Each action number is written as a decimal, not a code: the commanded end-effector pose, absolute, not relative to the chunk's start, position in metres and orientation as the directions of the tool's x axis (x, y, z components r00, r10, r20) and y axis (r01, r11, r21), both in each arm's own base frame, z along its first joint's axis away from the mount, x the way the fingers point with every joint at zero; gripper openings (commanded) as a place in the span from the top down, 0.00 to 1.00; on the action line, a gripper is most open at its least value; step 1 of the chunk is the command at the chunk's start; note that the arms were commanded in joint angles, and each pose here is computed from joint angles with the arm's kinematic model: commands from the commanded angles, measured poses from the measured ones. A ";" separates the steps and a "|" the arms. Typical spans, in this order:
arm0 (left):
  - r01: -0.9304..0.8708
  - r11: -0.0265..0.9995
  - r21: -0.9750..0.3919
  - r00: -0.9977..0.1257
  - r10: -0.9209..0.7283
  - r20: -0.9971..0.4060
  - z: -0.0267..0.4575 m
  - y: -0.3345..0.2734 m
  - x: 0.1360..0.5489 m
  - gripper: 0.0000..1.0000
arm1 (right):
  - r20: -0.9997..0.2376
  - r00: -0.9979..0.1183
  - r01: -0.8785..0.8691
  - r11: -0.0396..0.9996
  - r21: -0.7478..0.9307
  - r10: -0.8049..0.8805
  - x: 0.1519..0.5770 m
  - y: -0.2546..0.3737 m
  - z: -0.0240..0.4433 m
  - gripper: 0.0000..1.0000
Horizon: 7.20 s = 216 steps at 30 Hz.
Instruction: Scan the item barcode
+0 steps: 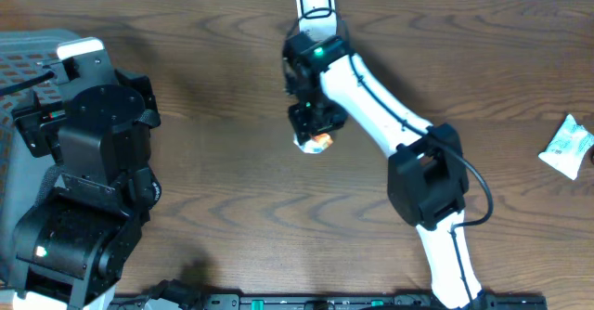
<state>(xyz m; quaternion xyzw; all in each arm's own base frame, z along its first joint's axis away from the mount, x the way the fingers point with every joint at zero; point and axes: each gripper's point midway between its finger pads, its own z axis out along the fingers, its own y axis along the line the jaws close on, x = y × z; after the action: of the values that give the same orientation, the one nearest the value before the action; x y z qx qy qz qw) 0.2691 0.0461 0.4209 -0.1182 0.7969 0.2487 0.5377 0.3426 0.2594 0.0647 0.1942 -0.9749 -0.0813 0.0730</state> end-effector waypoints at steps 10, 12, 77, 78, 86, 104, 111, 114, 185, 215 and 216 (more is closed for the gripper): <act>-0.468 0.846 0.255 -0.383 0.065 -0.921 0.423 0.048 0.268 0.02 | 0.244 -0.935 -0.206 0.954 0.216 -0.257 0.337 0.220 0.077 0.50; -0.468 0.846 0.255 -0.383 0.065 -0.921 0.423 0.048 0.268 0.02 | 0.244 -0.936 -0.201 0.955 0.216 -0.253 0.338 0.218 0.077 0.50; -0.468 0.846 0.254 -0.383 0.065 -0.922 0.423 0.048 0.268 0.02 | -0.834 -0.531 -0.226 0.974 -0.028 -0.147 0.641 0.190 0.164 0.61; -0.468 0.846 0.255 -0.383 0.065 -0.921 0.423 0.048 0.268 0.02 | -0.804 -0.574 -0.202 0.978 -0.043 -0.154 0.633 0.176 0.164 0.62; -0.468 0.846 0.255 -0.383 0.065 -0.921 0.423 0.048 0.268 0.02 | -0.466 -0.877 -0.016 0.976 -0.218 -0.119 0.556 0.044 0.126 0.54; -0.468 0.846 0.255 -0.383 0.065 -0.921 0.423 0.048 0.268 0.02 | -0.268 -0.905 0.406 0.858 -0.314 0.330 0.469 -0.220 0.094 0.63; -0.468 0.846 0.255 -0.383 0.065 -0.921 0.423 0.048 0.268 0.02 | -0.294 -0.803 0.576 0.802 -0.158 0.519 0.451 -0.271 0.077 0.63; -0.468 0.846 0.255 -0.383 0.065 -0.921 0.423 0.048 0.268 0.02 | -0.276 -0.773 0.617 0.778 -0.121 0.571 0.443 -0.282 0.069 0.62; -0.468 0.846 0.254 -0.383 0.065 -0.922 0.423 0.048 0.268 0.02 | -0.987 -0.127 0.134 0.988 0.080 0.097 0.077 0.005 0.523 0.01; -0.468 0.846 0.255 -0.383 0.065 -0.921 0.423 0.048 0.268 0.02 | -0.955 0.289 -0.053 0.997 0.051 0.064 0.125 0.004 0.446 0.01; -0.468 0.846 0.254 -0.383 0.065 -0.922 0.423 0.048 0.268 0.02 | -0.949 0.308 -0.057 0.997 0.053 0.068 0.134 0.005 0.437 0.01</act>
<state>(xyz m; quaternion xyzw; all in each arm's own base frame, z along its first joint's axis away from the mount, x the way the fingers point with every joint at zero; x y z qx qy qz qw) 0.2690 0.0461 0.4208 -0.1182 0.7969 0.2490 0.5376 0.1124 0.0030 0.4682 -0.0077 -0.5847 -0.0398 -0.8103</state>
